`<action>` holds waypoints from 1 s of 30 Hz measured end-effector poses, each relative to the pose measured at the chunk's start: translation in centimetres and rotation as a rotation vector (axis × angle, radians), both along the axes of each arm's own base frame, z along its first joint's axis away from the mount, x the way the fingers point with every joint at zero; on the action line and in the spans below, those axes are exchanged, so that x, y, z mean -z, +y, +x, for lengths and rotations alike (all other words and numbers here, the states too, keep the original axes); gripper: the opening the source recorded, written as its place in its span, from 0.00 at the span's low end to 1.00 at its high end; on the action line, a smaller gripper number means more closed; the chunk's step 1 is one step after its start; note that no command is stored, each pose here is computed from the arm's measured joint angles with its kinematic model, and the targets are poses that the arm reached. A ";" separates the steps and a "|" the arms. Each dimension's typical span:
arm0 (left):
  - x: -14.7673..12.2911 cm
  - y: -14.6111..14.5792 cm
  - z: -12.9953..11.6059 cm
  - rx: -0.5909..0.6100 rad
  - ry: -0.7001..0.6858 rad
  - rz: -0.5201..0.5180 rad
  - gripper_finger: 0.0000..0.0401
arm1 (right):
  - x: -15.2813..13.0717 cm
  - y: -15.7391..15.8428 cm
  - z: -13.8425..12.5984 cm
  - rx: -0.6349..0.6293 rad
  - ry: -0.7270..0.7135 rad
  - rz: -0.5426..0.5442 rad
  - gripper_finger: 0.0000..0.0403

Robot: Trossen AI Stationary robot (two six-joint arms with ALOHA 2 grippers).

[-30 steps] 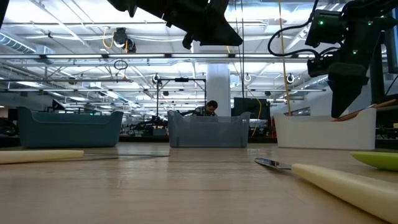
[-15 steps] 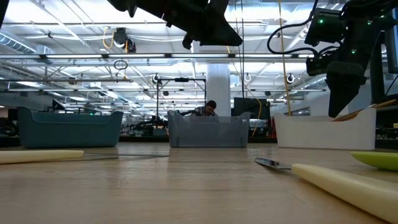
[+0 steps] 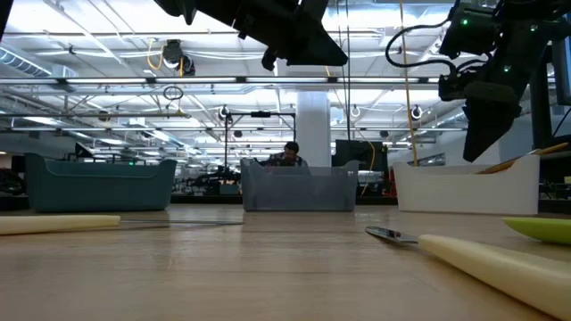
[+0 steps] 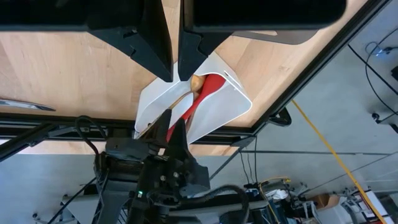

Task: Pick & Place Kitchen Items
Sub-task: Put the green serving spoon into the white bin

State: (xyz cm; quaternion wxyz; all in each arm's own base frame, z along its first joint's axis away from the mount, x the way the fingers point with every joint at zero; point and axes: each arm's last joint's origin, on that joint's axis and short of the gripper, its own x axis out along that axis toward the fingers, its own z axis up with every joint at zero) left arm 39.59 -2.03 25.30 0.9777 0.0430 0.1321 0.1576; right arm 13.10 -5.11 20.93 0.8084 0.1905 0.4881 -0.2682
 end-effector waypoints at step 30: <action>0.0 0.0 0.0 0.000 -0.004 -0.001 0.08 | -3.2 5.5 5.3 -0.388 -0.531 -0.120 0.39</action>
